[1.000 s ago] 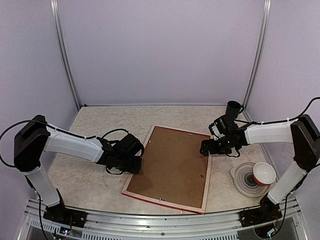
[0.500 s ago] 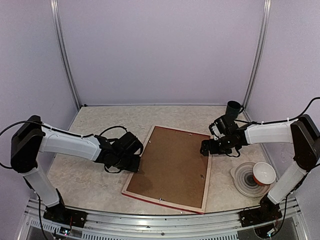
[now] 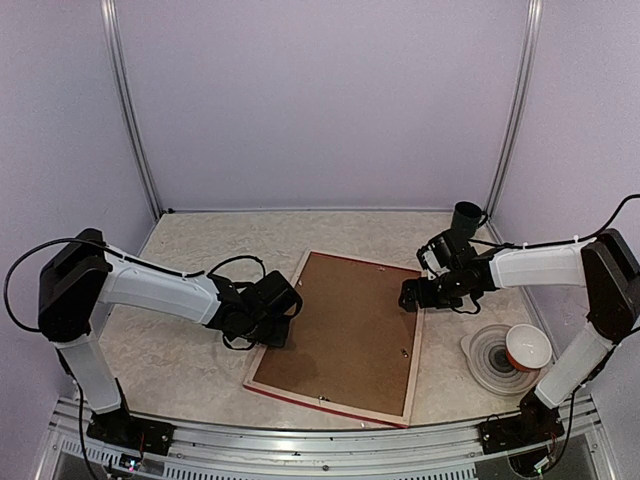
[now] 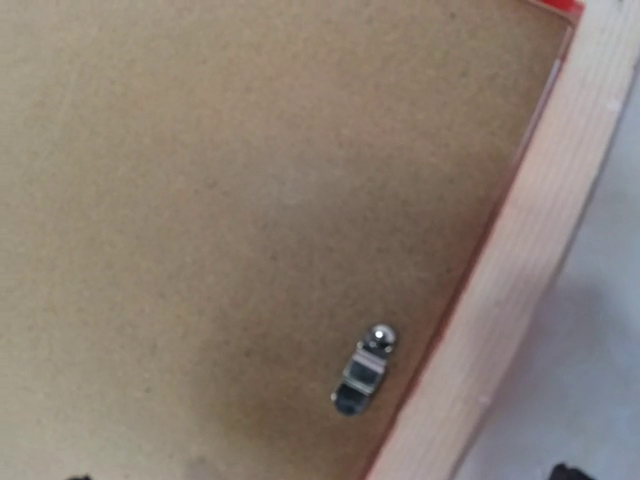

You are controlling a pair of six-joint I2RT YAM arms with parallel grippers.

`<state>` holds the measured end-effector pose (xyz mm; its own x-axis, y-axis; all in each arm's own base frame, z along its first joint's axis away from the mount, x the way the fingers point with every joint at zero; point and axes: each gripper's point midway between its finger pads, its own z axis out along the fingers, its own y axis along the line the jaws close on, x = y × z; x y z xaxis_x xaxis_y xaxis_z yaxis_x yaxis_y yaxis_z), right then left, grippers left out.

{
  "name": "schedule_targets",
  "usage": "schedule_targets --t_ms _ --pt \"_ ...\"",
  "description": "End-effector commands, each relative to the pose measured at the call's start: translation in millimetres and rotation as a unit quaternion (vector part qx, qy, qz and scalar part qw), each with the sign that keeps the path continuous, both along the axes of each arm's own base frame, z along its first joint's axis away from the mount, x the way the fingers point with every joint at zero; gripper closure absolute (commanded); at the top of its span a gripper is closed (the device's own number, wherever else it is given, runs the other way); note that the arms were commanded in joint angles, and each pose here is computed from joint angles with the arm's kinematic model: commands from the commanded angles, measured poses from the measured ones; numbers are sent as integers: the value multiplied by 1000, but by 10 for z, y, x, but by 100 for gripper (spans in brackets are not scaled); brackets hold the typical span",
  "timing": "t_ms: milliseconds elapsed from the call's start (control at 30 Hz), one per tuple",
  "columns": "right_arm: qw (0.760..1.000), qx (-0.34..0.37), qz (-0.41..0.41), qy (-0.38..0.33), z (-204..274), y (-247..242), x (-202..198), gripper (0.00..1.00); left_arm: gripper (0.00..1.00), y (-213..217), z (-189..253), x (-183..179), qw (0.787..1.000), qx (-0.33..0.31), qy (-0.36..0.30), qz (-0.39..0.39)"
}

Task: Put the photo into the frame
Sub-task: Press the fastener onto the backboard.

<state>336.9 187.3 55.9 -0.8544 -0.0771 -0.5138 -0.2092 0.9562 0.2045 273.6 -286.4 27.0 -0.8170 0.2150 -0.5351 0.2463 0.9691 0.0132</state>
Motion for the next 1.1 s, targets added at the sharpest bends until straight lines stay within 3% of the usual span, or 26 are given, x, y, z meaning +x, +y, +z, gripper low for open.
schedule_targets --t_ms 0,100,233,400,533,767,1067 --pt "1000 5 0 -4 -9 -15 28 1 59 85 -152 -18 999 32 10 9" --pt "1000 7 1 -3 -14 -14 16 1 63 63 -161 -36 1000 26 15 7" --pt "998 46 32 -25 204 142 13 1 50 -27 -51 -47 1000 -6 13 1" --pt "988 114 85 -60 673 419 -41 1 50 -191 163 -97 998 -66 18 -14" --pt "981 129 129 -62 868 683 -178 1 49 -188 203 -203 994 -100 33 -13" --pt "997 59 45 -7 459 340 -373 1 48 32 223 -335 993 -116 31 11" --pt "997 46 -9 54 -13 154 -577 1 44 102 158 -403 991 -131 32 6"
